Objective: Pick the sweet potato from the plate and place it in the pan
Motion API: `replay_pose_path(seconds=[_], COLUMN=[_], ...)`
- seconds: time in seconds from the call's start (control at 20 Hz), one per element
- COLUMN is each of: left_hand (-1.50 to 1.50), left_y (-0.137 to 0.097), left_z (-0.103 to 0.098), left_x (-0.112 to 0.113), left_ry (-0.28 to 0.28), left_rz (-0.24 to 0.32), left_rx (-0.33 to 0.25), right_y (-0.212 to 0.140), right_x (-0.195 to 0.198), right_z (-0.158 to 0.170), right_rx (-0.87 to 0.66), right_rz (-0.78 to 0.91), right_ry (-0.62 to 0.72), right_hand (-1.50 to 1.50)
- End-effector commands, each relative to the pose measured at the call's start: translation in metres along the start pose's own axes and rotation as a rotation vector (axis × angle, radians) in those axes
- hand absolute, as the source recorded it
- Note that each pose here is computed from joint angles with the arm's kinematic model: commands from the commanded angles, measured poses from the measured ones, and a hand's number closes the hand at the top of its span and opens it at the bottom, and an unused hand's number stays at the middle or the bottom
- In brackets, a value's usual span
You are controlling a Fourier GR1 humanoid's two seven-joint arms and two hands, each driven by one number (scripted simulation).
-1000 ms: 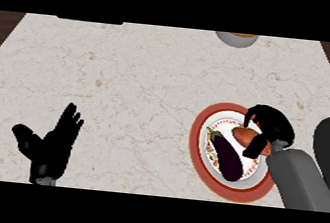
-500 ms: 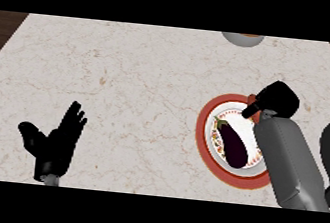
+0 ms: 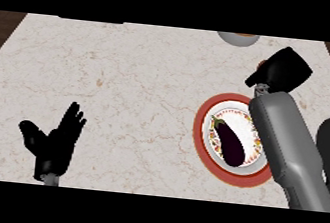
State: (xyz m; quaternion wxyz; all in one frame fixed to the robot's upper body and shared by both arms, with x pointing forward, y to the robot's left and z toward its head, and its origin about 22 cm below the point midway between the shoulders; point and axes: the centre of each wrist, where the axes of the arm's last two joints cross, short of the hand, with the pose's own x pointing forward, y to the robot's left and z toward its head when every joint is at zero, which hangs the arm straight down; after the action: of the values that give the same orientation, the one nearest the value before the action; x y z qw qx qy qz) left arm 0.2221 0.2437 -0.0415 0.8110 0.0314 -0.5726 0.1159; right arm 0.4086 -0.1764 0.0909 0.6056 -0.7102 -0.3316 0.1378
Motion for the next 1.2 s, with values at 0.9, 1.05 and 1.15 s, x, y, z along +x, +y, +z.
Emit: replay_pose_path(seconds=[0.9,1.05,1.15], left_hand=[0.00,0.00,0.00], left_y=[0.008,0.013,-0.013], left_z=[0.000,0.002,0.016], left_x=[-0.001,-0.002,-0.013], left_ry=[-0.001,-0.018,0.004], left_rz=[0.004,0.014,0.028], left_rx=[0.006,0.002,0.014], right_y=[0.011,0.012,0.017], right_x=[-0.159,-0.198,-0.210], right_z=[-0.117,-0.142,-0.147], right_rx=[-0.233,-0.230,-0.229], right_rz=[-0.070,-0.047,-0.065], right_ry=[0.360,0.372,0.395], right_hand=[1.50,1.50,1.50])
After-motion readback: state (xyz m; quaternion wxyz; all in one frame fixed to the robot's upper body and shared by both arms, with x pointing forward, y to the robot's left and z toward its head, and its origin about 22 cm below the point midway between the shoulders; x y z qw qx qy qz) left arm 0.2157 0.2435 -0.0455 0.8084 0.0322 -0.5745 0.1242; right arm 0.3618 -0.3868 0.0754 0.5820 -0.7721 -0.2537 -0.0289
